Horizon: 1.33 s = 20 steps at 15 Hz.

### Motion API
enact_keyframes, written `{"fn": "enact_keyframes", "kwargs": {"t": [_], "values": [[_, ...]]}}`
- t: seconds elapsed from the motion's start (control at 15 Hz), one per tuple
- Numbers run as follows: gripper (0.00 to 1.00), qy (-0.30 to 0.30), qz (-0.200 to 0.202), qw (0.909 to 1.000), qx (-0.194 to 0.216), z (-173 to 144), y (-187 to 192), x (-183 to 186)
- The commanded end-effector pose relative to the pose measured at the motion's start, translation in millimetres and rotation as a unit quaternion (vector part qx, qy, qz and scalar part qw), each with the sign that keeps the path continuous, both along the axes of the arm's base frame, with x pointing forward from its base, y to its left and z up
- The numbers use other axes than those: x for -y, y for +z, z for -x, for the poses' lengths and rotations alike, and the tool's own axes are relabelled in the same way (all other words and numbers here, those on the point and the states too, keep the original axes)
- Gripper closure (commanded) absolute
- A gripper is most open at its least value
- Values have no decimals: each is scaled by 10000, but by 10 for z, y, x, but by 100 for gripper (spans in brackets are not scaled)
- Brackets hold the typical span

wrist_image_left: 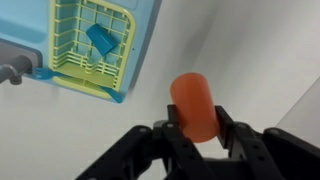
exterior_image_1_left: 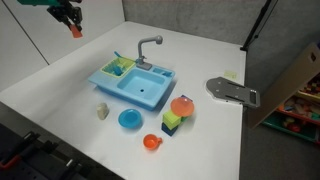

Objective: Put the orange cup in the sink

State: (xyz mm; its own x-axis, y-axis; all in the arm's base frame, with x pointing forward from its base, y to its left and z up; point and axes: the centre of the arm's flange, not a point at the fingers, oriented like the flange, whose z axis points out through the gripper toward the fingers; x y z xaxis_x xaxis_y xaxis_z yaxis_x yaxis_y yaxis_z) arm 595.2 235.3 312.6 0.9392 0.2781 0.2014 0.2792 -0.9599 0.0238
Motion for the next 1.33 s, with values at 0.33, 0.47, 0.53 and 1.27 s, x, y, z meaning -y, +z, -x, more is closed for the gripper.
{"fn": "enact_keyframes", "kwargs": {"t": [0.33, 0.47, 0.53, 1.27], "values": [[86, -721, -9, 9974, -17, 22, 106, 560], [61, -754, -8, 9971, -23, 19, 102, 602], [61, -748, -7, 9972, -33, 21, 89, 594], [86, -929, 61, 9956, 104, 72, 221, 837]]}}
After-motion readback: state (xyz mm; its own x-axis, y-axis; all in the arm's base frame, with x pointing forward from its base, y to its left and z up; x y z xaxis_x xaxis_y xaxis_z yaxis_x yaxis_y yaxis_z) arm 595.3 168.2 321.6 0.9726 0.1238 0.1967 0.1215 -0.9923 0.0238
